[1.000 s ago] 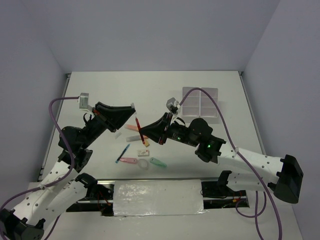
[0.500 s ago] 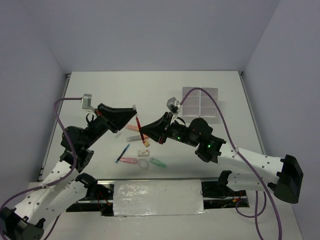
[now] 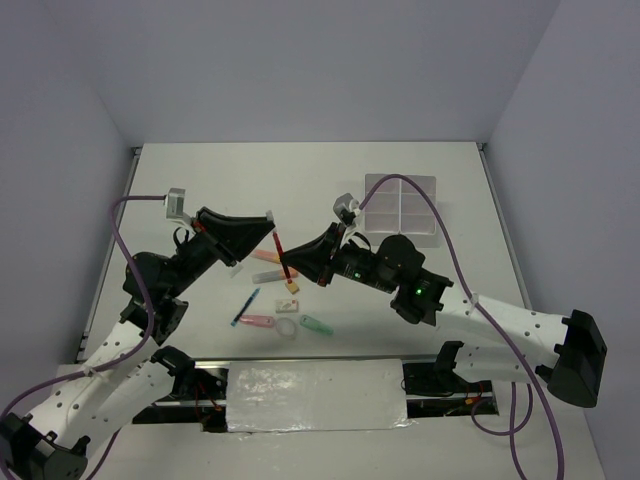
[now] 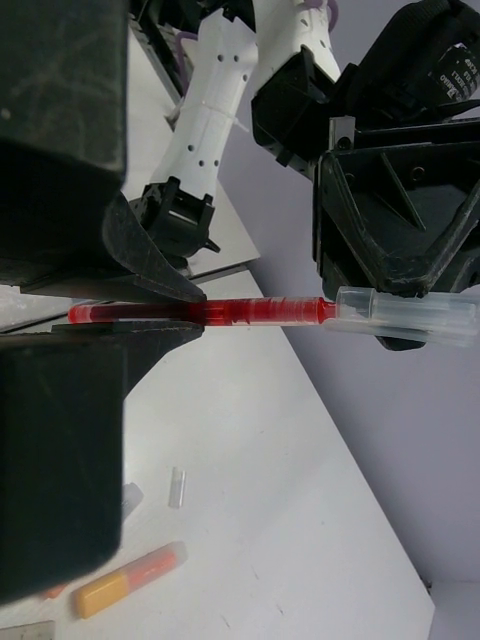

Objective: Sort the stationery into containers
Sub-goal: Close the pen cap on the pen.

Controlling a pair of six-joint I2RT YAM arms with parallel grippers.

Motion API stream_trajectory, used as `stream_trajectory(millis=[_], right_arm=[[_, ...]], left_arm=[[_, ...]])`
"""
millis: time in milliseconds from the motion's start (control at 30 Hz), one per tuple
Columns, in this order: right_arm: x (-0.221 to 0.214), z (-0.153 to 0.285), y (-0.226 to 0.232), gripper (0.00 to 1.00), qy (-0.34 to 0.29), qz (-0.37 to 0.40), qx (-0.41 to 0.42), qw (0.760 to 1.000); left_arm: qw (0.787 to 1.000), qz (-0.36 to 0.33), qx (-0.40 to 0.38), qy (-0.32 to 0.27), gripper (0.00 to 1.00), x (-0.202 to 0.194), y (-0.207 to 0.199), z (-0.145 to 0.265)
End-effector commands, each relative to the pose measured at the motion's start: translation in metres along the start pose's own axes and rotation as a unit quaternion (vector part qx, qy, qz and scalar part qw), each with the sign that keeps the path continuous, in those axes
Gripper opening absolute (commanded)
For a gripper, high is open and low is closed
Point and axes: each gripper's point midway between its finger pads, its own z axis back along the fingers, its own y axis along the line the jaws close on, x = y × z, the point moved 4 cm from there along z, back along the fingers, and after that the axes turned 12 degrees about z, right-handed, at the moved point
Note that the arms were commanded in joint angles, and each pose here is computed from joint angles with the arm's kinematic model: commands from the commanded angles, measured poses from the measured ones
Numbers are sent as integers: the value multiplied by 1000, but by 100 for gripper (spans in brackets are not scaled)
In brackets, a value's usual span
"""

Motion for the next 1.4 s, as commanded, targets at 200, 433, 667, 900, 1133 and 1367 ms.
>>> stream_trajectory(millis=[200,433,667,900,1133,1367], right_arm=[[41,0,5,0,-53,20,12,998],[52,4,9,0,-64,25,18,997],[50,2,2,0,-60,29,-6,998],[57,0,-1,0,-73,8,-19,997],[72,5,4,0,-99,-14,-18,995],[80,5,4,0,-102,-14,-22,994]], left_arm=[[1000,-7,-16,7,0,-1,-8,-1],[1000,-11,-12,14,0,-3,-4,-3],[999,-6,-31,29,0,-8,-10,-6],[999,-16,-29,25,0,-9,-10,-3],[999,-23,-36,33,0,-16,-4,-1],[996,-32,-59,51,0,-23,-8,-1]])
